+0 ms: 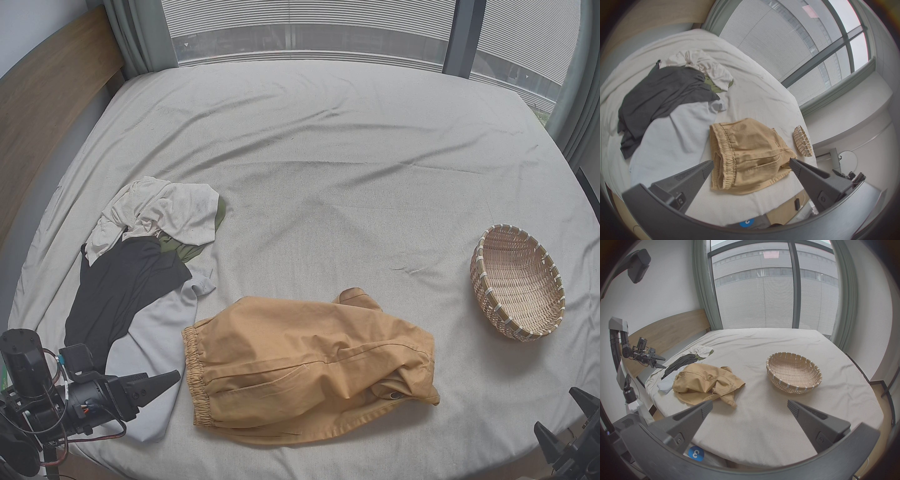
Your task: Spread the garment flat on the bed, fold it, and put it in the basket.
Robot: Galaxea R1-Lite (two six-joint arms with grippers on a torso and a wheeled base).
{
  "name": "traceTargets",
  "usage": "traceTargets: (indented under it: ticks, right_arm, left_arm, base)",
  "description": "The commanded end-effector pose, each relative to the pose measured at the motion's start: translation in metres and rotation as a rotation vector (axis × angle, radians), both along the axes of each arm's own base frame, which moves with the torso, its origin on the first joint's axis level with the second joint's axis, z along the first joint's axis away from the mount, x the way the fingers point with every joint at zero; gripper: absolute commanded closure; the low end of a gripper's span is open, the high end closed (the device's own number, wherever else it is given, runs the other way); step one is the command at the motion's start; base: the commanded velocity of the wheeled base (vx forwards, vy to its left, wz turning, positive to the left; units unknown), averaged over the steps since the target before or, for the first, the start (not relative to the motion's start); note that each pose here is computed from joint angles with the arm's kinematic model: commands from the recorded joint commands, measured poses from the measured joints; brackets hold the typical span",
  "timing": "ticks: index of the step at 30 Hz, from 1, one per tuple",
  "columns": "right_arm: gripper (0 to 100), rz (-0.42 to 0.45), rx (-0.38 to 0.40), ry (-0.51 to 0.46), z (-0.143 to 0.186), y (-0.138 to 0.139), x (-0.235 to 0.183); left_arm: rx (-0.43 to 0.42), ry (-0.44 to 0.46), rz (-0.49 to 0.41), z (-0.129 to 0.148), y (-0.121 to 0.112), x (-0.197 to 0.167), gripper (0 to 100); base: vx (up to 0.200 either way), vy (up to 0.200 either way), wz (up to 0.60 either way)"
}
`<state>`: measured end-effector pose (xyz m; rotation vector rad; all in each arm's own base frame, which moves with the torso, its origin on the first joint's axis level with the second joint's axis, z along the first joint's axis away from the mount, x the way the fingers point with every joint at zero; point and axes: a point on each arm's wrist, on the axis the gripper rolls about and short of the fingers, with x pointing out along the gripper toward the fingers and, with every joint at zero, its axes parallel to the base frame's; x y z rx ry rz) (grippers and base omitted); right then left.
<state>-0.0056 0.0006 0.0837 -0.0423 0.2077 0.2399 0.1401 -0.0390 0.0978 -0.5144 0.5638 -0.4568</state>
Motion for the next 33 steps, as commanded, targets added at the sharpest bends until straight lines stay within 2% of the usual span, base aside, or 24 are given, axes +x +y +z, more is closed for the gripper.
traceTargets:
  ticks: [1,9,26,33]
  right_arm:
    - [0,0.01,-0.011,0.056,-0.005,0.001,0.003]
    - [0,0.014,-0.013,0.078,-0.005,0.001,0.005]
    - [0,0.022,-0.015,0.084,-0.005,0.001,0.005]
    - [0,0.021,-0.013,0.084,-0.005,0.001,0.005]
  left_arm:
    - [-0.011,0.072,-0.018,-0.01,-0.001,0.0,0]
    - [0.004,0.176,-0.04,-0.028,-0.005,0.015,0]
    - [0.002,0.173,-0.067,-0.045,-0.014,0.036,0]
    - [0.017,0.208,-0.083,-0.056,-0.018,0.041,0]
  base:
    - [0.0,0.0,0.0]
    - [0.0,0.0,0.0]
    - [0.0,0.0,0.0]
    - [0.0,0.0,0.0]
